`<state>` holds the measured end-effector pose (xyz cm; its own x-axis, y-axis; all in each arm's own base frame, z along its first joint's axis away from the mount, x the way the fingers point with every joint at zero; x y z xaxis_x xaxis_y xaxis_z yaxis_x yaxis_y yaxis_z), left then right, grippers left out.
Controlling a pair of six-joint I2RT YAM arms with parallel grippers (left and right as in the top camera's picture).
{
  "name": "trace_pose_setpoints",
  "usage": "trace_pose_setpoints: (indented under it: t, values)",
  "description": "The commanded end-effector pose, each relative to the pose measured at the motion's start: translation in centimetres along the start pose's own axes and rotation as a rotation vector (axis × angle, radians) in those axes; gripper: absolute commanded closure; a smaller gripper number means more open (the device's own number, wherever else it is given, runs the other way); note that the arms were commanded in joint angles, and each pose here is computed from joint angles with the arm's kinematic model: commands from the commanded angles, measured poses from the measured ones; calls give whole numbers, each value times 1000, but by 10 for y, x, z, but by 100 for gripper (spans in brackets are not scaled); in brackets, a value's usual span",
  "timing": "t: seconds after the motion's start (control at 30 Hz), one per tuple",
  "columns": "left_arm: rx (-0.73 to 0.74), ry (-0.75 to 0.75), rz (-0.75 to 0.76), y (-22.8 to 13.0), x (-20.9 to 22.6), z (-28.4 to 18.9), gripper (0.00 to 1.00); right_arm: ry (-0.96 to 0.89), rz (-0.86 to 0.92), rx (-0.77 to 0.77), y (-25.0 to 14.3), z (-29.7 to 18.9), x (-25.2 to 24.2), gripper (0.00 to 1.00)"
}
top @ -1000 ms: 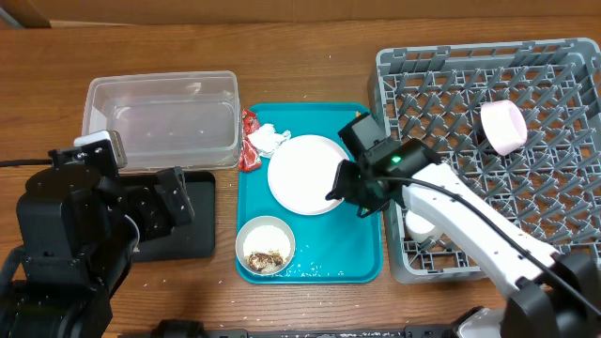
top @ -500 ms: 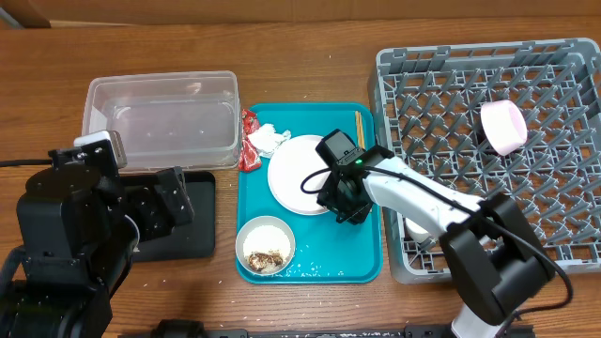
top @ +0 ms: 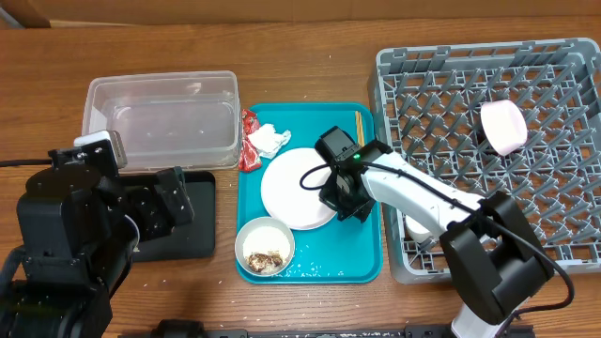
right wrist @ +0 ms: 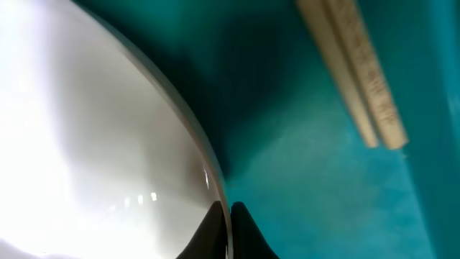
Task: Sort waste into correct bins and load items into the dishwasher
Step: 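Move the right gripper to the white plate edge and grasp it, then lift the white plate and swing it over the dish rack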
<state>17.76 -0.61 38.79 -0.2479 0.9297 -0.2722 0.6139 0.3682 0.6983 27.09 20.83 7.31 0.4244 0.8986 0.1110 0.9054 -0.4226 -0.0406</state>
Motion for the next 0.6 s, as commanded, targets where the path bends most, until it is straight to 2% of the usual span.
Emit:
trace_pose_setpoints:
  t: [0.0, 0.13, 0.3, 0.4, 0.5, 0.57]
  values:
    - [-20, 5, -19, 4, 0, -3, 0, 68, -96, -164, 20, -46, 17, 96]
    - [-20, 5, -19, 4, 0, -3, 0, 147, -187, -299, 29, -95, 27, 96]
    - [-20, 5, -19, 4, 0, -3, 0, 130, -237, -624, 47, -171, 10, 96]
    - [-20, 5, -19, 4, 0, -3, 0, 20, -197, -848, 57, -215, -21, 96]
    - [-20, 5, -19, 4, 0, -3, 0, -188, -80, -1094, 67, -260, -66, 96]
    - [-20, 5, -19, 4, 0, -3, 0, -328, 2, -1204, 71, -280, -92, 96]
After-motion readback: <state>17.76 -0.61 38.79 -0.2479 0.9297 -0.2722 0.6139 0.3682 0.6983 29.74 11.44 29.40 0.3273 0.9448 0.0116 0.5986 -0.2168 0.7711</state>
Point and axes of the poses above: each gripper's point midway between its finger pads, its own z axis out along the fingers, its own x axis along the line the jaws close on, y = z × x, the point moved 5 cm from there along -z, back along the fingers, and after that the axes turned 5 degrees about -z, right-handed, at the moved point
